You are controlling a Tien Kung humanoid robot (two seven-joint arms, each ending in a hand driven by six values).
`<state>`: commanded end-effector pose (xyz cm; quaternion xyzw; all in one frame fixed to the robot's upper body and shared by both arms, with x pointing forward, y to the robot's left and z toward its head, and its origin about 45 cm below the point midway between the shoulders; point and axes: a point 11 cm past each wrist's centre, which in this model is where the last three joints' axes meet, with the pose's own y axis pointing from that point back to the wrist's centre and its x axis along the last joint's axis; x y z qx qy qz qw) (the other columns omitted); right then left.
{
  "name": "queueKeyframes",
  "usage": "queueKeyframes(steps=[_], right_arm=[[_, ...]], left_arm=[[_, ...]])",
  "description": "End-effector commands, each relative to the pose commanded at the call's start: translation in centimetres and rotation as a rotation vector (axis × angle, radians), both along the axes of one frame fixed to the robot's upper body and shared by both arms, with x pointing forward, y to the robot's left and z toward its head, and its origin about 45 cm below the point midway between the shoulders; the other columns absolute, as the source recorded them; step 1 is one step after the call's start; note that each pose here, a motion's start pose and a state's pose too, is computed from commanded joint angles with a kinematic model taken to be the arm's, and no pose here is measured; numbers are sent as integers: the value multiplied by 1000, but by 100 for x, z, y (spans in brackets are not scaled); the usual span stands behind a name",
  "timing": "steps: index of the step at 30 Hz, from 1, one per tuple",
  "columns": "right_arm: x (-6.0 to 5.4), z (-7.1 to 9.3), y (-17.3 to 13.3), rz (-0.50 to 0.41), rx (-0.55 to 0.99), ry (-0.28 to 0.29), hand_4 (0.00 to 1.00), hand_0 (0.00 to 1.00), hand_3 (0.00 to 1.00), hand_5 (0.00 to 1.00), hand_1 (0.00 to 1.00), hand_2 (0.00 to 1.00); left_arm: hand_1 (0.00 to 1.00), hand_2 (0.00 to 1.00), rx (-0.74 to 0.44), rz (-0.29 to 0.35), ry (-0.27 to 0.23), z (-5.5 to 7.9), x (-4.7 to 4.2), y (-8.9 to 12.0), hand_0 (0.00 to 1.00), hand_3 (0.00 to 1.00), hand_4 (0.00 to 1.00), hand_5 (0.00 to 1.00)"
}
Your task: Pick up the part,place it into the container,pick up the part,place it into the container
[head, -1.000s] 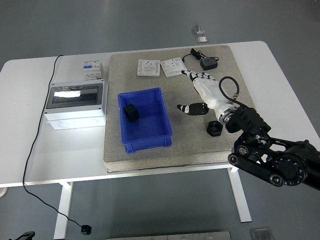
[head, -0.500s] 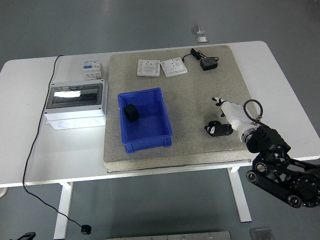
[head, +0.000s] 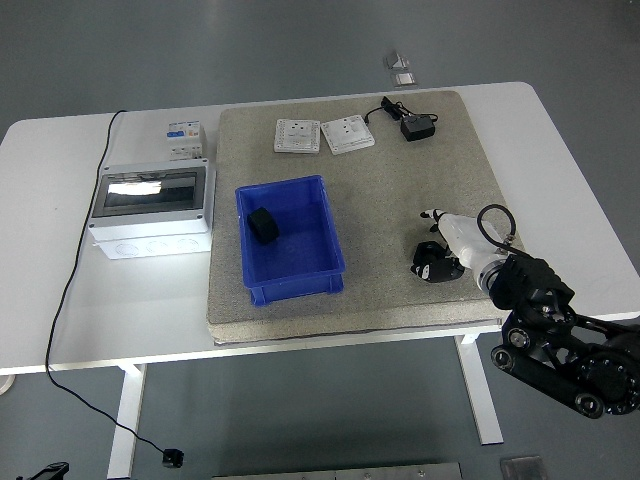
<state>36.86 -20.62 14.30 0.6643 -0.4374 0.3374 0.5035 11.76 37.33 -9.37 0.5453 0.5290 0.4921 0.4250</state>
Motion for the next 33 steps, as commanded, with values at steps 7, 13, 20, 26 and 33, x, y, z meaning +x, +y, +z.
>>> queueKeyframes(steps=[7, 13, 20, 26, 33], right_arm=[[-8, -3, 2, 11, -22, -4, 178, 567, 611, 2, 266, 578], [3, -5, -11, 10, -28, -12, 203, 565, 561, 2, 246, 535], [148, 222, -6, 16, 7, -129, 189, 564, 544, 2, 241, 519], [311, 556, 149, 64, 64, -256, 161, 597, 546, 2, 260, 524], [290, 845, 970, 285, 221, -284, 135, 624, 556, 2, 256, 526]], left_arm=[[713, 679, 1, 0, 1, 2, -1, 6, 720, 734, 942, 998], [713, 679, 1, -3, 3, 6, 6, 7, 720, 730, 940, 998], [713, 679, 2, -14, 7, 16, 24, 8, 720, 730, 939, 998], [713, 679, 3, -23, 12, 24, 32, 16, 719, 729, 938, 998], [713, 679, 10, -43, 4, 43, 80, 44, 719, 730, 936, 998]])
